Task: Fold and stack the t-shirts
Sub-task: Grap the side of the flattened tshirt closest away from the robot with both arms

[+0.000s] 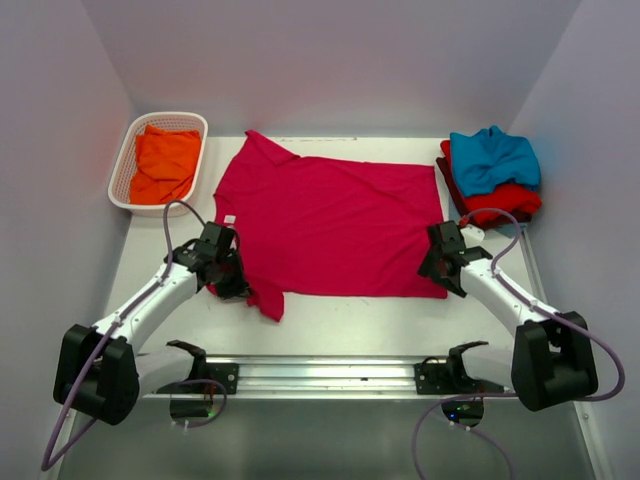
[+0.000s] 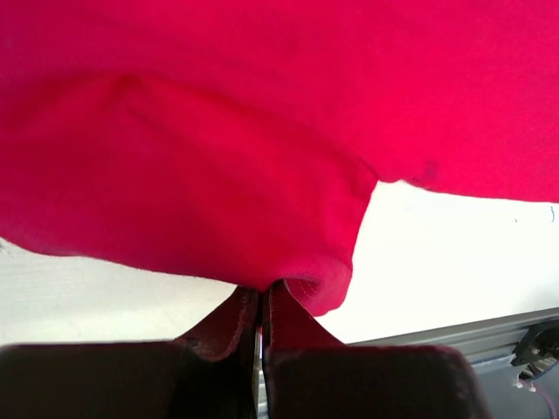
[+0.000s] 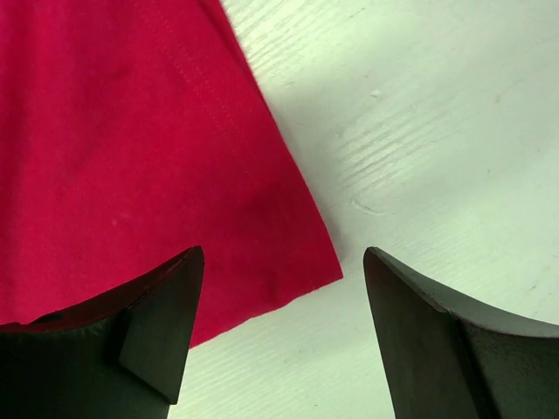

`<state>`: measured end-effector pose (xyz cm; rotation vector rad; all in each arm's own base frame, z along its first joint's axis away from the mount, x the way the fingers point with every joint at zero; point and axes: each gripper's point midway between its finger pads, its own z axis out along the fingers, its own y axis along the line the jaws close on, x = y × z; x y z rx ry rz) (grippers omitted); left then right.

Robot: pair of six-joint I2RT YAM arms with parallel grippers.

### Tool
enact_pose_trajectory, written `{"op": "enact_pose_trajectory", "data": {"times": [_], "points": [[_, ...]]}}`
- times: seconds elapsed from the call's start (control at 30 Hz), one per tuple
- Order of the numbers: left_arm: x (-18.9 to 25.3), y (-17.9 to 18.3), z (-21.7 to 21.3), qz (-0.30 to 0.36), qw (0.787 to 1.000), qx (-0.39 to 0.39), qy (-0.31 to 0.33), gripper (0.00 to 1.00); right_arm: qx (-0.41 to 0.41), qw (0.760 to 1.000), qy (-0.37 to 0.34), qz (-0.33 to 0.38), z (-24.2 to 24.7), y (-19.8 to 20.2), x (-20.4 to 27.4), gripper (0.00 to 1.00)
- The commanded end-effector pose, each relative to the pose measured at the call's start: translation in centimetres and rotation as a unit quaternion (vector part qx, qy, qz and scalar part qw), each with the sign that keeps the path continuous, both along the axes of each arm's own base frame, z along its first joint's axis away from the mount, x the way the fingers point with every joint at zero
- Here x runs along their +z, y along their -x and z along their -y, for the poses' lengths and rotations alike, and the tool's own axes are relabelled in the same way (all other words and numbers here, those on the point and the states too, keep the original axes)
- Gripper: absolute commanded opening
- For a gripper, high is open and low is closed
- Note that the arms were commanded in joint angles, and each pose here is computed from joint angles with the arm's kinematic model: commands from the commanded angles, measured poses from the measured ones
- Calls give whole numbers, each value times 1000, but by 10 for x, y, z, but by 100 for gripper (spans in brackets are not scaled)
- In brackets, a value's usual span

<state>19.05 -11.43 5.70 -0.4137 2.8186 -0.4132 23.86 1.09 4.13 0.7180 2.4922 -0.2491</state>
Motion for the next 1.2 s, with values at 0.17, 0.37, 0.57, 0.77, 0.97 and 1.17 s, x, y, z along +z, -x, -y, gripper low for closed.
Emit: {"op": "enact_pose_trajectory", "data": {"times": [0.17, 0.37, 0.57, 0.77, 0.97, 1.17], "points": [[-1, -17, 13, 61, 997, -27, 33, 0, -91, 996, -6, 18, 12, 15, 10, 71], [8, -25, 13, 82, 996, -31, 31, 1, -113, 993, -8, 26, 18, 32, 8, 54], [8, -25, 14, 79, 996, -34, 32, 1, -114, 993, -18, 20, 15, 38, 0, 54], [5, -22, 15, 72, 996, -33, 35, 1, -98, 994, -38, 21, 4, 22, -12, 46], [5, -20, 12, 70, 997, -26, 30, 1, -96, 994, -42, 14, 0, 14, -24, 30], [8, -19, 10, 74, 997, -22, 28, 0, -89, 995, -45, 4, -2, 18, -28, 5]]}}
